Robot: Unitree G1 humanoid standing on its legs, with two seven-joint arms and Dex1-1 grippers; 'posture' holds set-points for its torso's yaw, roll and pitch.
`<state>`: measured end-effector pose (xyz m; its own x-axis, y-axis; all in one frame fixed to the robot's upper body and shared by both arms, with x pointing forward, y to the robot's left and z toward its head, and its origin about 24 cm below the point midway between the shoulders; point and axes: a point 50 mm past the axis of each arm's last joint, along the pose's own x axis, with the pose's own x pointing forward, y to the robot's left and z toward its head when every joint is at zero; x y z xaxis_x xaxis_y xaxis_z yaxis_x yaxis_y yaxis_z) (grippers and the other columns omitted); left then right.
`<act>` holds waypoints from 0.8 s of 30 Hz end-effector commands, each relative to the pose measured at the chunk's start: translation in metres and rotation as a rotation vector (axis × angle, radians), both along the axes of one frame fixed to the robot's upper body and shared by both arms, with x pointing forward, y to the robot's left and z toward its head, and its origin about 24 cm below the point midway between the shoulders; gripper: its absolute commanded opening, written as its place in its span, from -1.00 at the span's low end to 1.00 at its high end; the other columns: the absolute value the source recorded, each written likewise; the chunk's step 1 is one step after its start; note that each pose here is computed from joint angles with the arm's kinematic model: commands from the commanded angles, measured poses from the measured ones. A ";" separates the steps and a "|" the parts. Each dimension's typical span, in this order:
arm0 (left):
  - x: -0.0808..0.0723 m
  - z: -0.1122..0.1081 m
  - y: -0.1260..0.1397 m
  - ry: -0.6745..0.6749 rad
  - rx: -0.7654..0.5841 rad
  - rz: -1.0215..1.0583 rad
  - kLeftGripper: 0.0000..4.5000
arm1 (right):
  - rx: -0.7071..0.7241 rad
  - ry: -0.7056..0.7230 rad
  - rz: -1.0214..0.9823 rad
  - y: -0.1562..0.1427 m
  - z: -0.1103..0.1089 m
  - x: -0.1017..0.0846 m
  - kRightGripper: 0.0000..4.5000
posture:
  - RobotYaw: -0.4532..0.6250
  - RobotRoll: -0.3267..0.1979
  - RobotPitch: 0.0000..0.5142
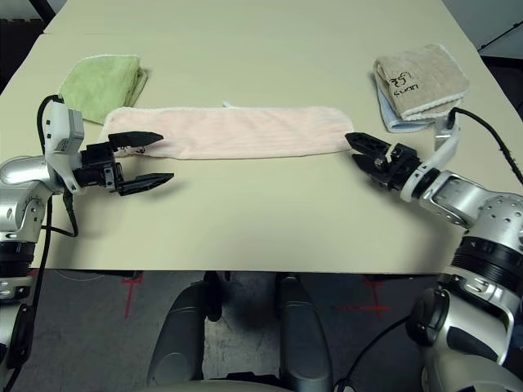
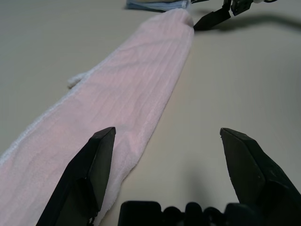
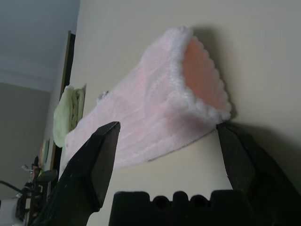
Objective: Fold the towel and set it aside.
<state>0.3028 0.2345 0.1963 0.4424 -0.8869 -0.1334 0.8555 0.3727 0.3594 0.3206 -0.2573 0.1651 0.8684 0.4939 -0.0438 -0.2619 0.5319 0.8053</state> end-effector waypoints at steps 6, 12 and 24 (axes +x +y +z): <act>-0.005 0.000 -0.001 0.009 0.018 -0.011 1.00 | -0.039 0.031 -0.050 0.002 -0.009 0.012 0.99 | -0.30 0.25 0.01; -0.006 -0.001 -0.001 0.012 0.021 -0.009 1.00 | -0.045 0.033 -0.050 0.001 -0.011 0.008 0.72 | -0.30 0.25 0.00; -0.005 -0.003 -0.003 0.020 0.022 -0.018 1.00 | -0.027 0.035 -0.083 -0.004 -0.017 -0.006 -0.98 | -0.32 0.25 -0.03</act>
<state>0.3000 0.2330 0.1954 0.4362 -0.8880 -0.1455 0.8611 0.3649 0.3541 0.3203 -0.2588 0.1583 0.8978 0.4370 -0.0551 -0.2305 0.5728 0.7867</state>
